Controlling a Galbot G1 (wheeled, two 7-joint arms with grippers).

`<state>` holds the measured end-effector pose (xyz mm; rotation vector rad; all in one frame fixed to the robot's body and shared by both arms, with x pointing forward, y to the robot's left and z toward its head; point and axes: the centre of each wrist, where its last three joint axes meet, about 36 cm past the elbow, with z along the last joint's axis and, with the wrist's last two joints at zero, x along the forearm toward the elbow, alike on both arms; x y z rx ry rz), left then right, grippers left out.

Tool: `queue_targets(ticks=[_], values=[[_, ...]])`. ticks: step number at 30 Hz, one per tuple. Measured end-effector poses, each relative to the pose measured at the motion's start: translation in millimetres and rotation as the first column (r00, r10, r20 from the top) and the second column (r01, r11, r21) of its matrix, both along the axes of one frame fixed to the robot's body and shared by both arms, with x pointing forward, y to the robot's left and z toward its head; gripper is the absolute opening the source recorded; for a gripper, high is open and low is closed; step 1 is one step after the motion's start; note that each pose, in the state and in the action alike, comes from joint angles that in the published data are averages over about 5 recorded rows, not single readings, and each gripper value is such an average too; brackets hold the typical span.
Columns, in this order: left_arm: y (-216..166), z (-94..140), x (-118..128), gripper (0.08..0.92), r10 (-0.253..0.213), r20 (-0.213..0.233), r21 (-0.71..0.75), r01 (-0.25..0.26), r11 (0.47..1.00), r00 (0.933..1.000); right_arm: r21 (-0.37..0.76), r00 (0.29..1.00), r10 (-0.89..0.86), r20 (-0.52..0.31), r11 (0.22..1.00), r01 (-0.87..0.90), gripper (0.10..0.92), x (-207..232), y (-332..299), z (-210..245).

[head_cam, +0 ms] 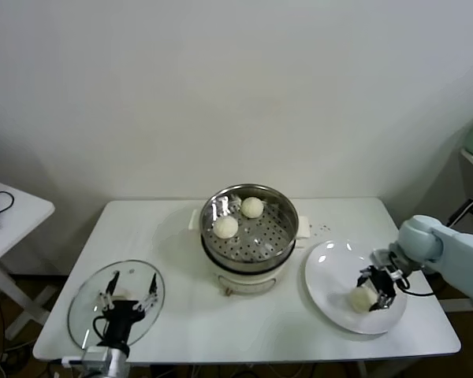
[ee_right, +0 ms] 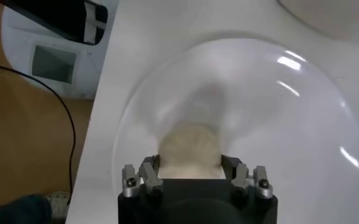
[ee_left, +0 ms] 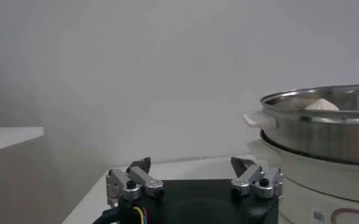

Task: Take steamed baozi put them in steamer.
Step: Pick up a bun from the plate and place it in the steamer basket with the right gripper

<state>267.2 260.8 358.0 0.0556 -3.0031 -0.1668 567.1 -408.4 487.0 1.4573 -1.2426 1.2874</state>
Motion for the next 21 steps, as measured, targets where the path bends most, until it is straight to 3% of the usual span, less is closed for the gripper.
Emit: queue_targets(ticks=[7, 13, 17, 21], values=[[-2.0, -0.8, -0.1, 0.823, -0.009, -0.004, 0.004, 0.009, 1.000, 1.0000, 0.018, 0.995, 0.076, 0.072, 0.997, -0.078, 0.670, 18.7, 11.9, 52.6], [-5.0, -2.8, 0.4, 0.823, -0.011, -0.008, 0.004, 0.012, 1.000, 0.9999, -0.021, 0.956, 0.239, 0.168, 0.971, -0.239, 0.670, 37.5, 42.5, 115.0], [-6.4, -3.2, 0.2, 0.823, -0.007, -0.011, 0.002, 0.007, 1.000, 0.9999, -0.087, 0.889, 0.392, 0.235, 0.920, -0.383, 0.670, 45.6, 74.2, 158.0], [-6.9, -4.3, -0.1, 0.823, 0.001, -0.017, 0.007, -0.001, 1.000, 0.9999, -0.190, 0.769, 0.574, 0.280, 0.819, -0.542, 0.670, 47.5, 115.7, 193.6]])
